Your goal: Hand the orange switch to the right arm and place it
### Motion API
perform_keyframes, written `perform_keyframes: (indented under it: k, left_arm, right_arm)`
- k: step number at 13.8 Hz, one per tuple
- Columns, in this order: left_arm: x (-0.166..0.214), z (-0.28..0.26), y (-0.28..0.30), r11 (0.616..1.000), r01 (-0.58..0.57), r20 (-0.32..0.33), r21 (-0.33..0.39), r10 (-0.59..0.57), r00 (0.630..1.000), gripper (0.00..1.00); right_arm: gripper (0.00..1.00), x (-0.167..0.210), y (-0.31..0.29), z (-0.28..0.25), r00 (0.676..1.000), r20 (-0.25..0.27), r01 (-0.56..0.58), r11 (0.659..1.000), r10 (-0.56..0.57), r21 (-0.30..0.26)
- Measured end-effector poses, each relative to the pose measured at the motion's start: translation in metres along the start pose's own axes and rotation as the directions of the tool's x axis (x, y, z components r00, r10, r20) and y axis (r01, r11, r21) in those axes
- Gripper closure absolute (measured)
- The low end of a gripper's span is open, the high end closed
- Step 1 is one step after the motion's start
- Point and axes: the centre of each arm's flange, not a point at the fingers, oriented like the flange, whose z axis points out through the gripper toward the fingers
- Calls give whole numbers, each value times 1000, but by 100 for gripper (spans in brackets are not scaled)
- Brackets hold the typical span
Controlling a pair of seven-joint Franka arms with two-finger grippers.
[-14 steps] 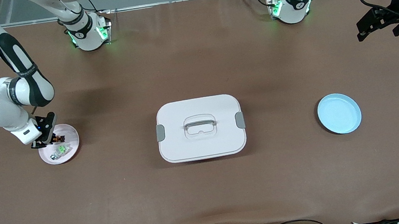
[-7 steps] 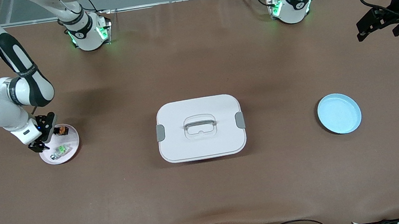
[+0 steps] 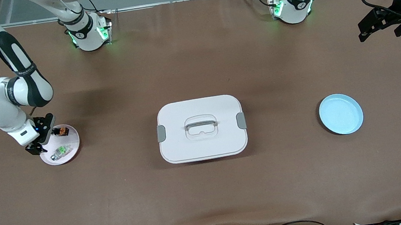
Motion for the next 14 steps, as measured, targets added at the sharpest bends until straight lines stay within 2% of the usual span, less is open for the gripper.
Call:
perform_keyframes:
  k: [4, 6, 8, 9, 11, 13, 14]
  left_arm:
    - [0, 0, 0, 1000, 1, 1, 0, -1, 1000, 0]
    - [0, 0, 0, 1000, 1, 1, 0, -1, 1000, 0]
    - [0, 1, 0, 1000, 1, 2, 0, -1, 1000, 0]
    - [1, 1, 0, 1000, 1, 2, 0, -1, 1000, 0]
    - [1, 2, 0, 1000, 1, 4, 0, -1, 1000, 0]
    - [1, 2, -1, 1000, 1, 4, 0, -1, 1000, 0]
    - [1, 2, -1, 1000, 1, 4, 0, -1, 1000, 0]
  right_arm:
    - [0, -2, 9, -26, 998, -1, -67, 997, 67, -46]
    - [0, -3, 10, -38, 989, -3, -146, 989, 146, -36]
    - [0, -3, 9, -52, 965, 0, -261, 965, 262, -10]
    - [0, -3, 8, -60, 942, 4, -335, 942, 335, 3]
    - [0, -2, 6, -74, 875, 19, -484, 874, 484, 30]
    - [0, 2, 7, -82, 776, 35, -630, 775, 629, 41]
    - [0, 3, 8, -85, 711, 41, -704, 710, 702, 39]
